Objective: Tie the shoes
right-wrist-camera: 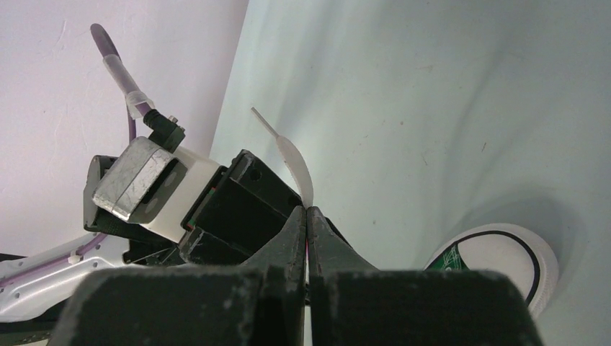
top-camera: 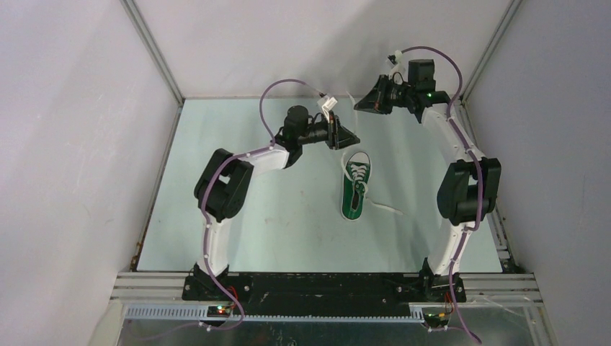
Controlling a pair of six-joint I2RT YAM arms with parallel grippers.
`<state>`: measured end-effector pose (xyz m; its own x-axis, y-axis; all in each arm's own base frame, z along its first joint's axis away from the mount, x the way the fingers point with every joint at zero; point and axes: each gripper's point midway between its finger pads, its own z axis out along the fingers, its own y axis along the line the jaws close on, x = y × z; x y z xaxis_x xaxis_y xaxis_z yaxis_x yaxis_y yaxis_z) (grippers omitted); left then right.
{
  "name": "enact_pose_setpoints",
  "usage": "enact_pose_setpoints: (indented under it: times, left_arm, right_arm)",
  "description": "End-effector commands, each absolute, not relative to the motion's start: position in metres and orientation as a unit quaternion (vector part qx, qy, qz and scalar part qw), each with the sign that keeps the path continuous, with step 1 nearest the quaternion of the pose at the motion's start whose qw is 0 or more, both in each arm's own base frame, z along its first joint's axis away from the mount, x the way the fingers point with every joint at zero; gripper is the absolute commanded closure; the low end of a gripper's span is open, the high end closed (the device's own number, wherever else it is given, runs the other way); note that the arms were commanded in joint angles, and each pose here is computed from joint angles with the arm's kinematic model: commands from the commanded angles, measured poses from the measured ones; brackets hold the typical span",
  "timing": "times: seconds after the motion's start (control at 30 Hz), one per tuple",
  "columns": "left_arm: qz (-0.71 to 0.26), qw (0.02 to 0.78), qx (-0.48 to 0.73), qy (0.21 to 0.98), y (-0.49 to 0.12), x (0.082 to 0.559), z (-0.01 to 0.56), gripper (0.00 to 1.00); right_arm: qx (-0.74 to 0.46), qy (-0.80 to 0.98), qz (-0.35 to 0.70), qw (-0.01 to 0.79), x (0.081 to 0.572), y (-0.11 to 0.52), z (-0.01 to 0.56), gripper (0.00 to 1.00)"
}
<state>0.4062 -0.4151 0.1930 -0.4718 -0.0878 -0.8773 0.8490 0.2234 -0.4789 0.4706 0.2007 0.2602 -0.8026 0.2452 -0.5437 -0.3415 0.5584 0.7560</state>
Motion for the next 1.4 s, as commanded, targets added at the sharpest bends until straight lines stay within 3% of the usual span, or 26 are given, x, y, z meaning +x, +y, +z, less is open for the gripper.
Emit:
enact_pose_setpoints:
  times: [0.0,0.13,0.3,0.4,0.47,0.53,0.67,0.73,0.83,0.97,1.1,1.37]
  left_arm:
    - [-0.553,0.434,0.308,0.641,-0.422,0.405,0.205,0.62]
    - [-0.558,0.418,0.326,0.638,-0.427,0.395,0.201,0.77]
    - [-0.56,0.409,0.337,0.637,-0.426,0.388,0.2,0.81]
    - [-0.559,0.406,0.339,0.638,-0.426,0.387,0.201,0.97]
    - [-0.559,0.406,0.338,0.639,-0.425,0.387,0.201,1.0]
    - [-0.56,0.407,0.337,0.638,-0.424,0.386,0.206,1.0]
    - [-0.566,0.4,0.328,0.643,-0.421,0.382,0.209,1.0]
    - [-0.564,0.394,0.326,0.649,-0.417,0.38,0.208,1.0]
    - [-0.551,0.39,0.324,0.663,-0.407,0.385,0.2,1.0]
    - [-0.533,0.379,0.321,0.685,-0.393,0.391,0.186,1.0]
    - [-0.523,0.36,0.336,0.695,-0.387,0.378,0.174,1.0]
    - [-0.521,0.346,0.335,0.705,-0.383,0.372,0.163,1.0]
  right_arm:
    - [-0.049,0.803,0.482,0.347,0.461,0.199,0.298,1.0]
    - [-0.048,0.802,0.483,0.348,0.46,0.198,0.299,1.0]
    - [-0.048,0.801,0.48,0.353,0.46,0.194,0.302,1.0]
    - [-0.048,0.805,0.476,0.351,0.459,0.193,0.296,1.0]
    - [-0.051,0.808,0.472,0.349,0.459,0.193,0.291,1.0]
    - [-0.058,0.814,0.461,0.349,0.459,0.191,0.283,0.97]
    - [-0.089,0.831,0.414,0.361,0.462,0.167,0.261,0.61]
    - [-0.104,0.846,0.376,0.364,0.46,0.139,0.247,0.54]
    - [-0.188,0.866,0.299,0.354,0.444,0.102,0.218,0.51]
    - [-0.331,0.891,0.208,0.23,0.364,0.067,0.155,0.58]
    - [-0.421,0.877,0.142,0.184,0.301,0.037,0.109,0.58]
    - [-0.563,0.807,0.095,0.149,0.267,0.037,0.048,0.57]
